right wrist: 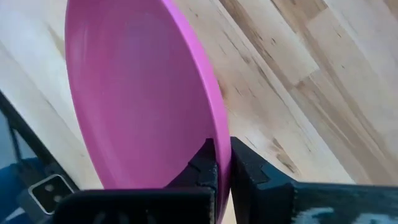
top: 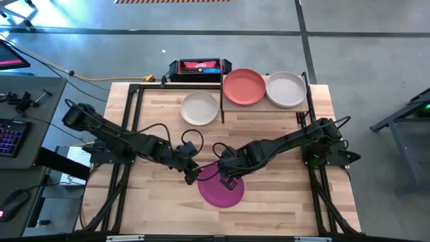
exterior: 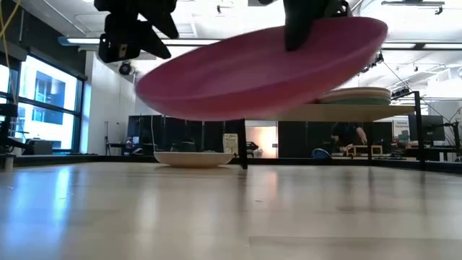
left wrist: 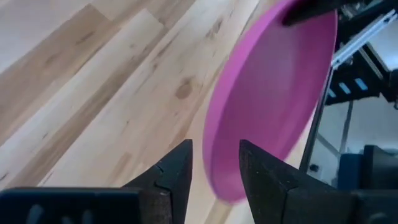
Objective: Place and stack plates onto a shelf
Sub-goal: Stack the pink plate on top of the orange plate on the shelf
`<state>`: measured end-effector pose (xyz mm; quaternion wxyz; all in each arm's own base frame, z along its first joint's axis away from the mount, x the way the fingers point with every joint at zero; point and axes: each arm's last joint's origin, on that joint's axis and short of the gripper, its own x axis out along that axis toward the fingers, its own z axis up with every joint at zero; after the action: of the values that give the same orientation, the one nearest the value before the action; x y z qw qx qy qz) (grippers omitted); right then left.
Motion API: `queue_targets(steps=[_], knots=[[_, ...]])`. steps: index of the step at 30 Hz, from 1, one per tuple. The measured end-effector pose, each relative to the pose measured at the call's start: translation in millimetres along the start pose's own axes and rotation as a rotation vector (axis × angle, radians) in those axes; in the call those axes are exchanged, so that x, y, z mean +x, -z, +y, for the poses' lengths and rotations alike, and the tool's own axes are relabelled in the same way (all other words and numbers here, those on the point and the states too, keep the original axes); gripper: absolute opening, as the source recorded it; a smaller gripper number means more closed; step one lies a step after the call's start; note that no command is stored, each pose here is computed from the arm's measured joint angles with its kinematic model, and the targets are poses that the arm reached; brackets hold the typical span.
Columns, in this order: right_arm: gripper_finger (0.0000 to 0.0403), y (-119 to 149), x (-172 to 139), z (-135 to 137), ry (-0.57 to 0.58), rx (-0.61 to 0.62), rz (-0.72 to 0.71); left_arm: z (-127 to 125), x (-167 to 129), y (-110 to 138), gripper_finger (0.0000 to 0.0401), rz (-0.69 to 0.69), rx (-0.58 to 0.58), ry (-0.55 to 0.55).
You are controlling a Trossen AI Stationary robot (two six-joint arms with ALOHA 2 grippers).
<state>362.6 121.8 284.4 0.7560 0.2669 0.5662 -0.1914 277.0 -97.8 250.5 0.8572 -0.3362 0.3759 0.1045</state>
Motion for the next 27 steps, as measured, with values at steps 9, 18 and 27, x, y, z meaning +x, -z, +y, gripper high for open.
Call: queue_targets(steps=[9, 18, 27], knots=[[0.0, 0, -9, -13, 0.054, -0.015, 0.045, -6, -22, -10, 0.0112, -0.058, 0.075, 0.058], [0.0, -23, -31, -40, 0.041, -0.006, -0.002, 0, -58, -24, 0.0111, -0.188, 0.138, 0.056], [0.0, -56, -49, -81, 0.007, 0.016, -0.017, 23, -85, -35, 0.0111, -0.252, 0.171, -0.063]])
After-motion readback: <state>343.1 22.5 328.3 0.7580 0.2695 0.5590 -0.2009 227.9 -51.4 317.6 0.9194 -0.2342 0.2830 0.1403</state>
